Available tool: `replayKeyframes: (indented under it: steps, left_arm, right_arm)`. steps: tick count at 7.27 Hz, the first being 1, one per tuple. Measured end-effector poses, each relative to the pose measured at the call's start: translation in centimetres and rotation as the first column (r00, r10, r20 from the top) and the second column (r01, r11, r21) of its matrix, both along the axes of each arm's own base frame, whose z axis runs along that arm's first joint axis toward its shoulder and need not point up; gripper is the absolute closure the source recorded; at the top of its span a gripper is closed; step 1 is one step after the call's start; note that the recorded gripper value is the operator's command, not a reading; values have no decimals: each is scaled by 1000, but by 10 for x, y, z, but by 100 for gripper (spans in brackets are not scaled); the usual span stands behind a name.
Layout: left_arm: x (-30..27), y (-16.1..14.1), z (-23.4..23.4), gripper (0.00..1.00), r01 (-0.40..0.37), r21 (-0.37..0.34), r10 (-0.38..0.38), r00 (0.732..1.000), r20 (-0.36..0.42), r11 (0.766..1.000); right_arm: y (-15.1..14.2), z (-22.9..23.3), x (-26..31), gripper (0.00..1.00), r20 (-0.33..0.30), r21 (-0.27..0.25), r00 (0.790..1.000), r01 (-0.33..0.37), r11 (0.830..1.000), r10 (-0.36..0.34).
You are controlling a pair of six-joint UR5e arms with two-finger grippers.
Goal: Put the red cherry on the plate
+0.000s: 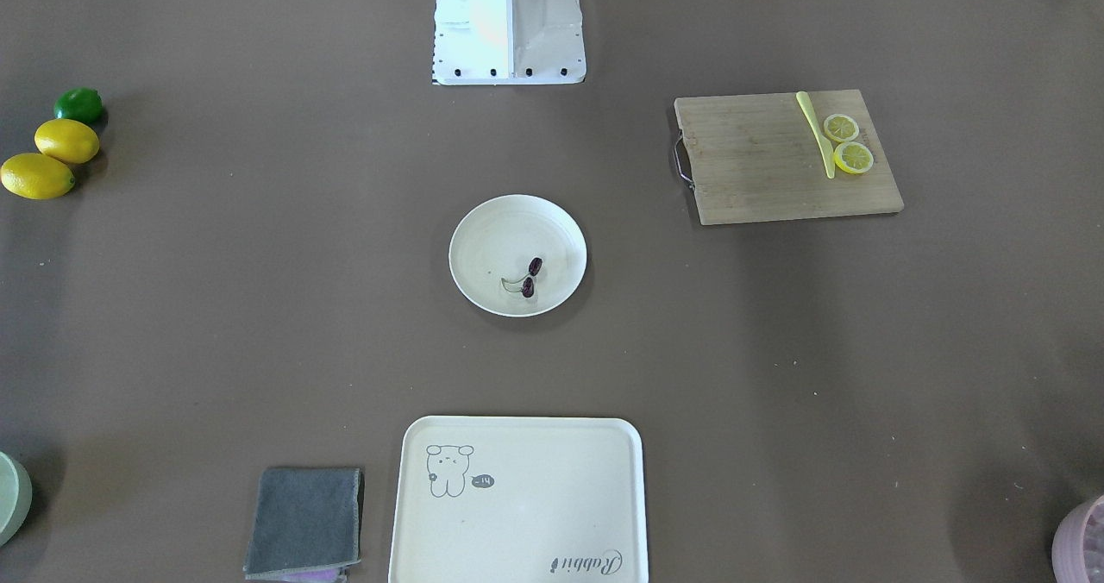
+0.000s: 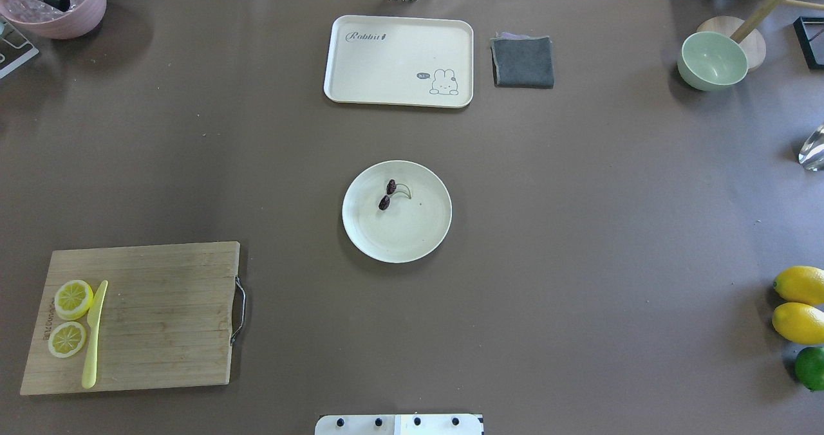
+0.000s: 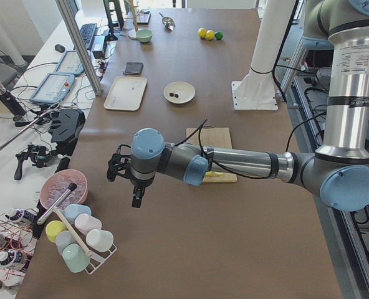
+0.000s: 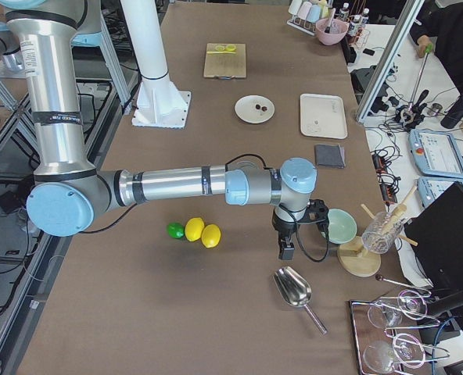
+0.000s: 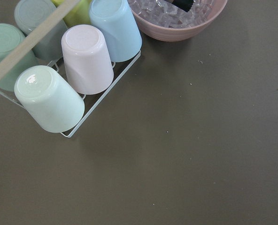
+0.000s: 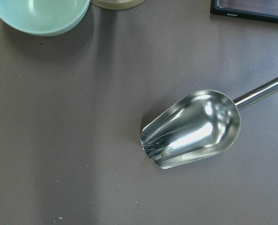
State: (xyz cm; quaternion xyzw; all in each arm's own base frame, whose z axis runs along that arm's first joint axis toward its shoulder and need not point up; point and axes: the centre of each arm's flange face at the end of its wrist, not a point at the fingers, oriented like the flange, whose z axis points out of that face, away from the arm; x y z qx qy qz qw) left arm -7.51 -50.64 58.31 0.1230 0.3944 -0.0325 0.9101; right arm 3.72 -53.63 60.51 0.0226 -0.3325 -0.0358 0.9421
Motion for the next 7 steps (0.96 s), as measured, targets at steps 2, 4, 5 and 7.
replayKeyframes:
  steps: [2,4,5,7]
  left_arm:
    - [0,7,5,2,-2,-19,2,1000,3,1000]
    - [1,8,9,2,-3,-29,3,1000,3,1000]
    - [1,8,10,2,-3,-32,3,1000,2,999]
    - [1,9,11,2,-3,-35,3,1000,2,999]
  right_arm:
    - [0,-1,0,1,3,-2,1000,-3,1000,3]
    - [0,-1,0,1,3,-1,1000,-5,1000,5]
    - [0,-2,0,1,5,0,1000,-5,1000,5]
    - [0,-3,-1,0,9,1,1000,-3,1000,3]
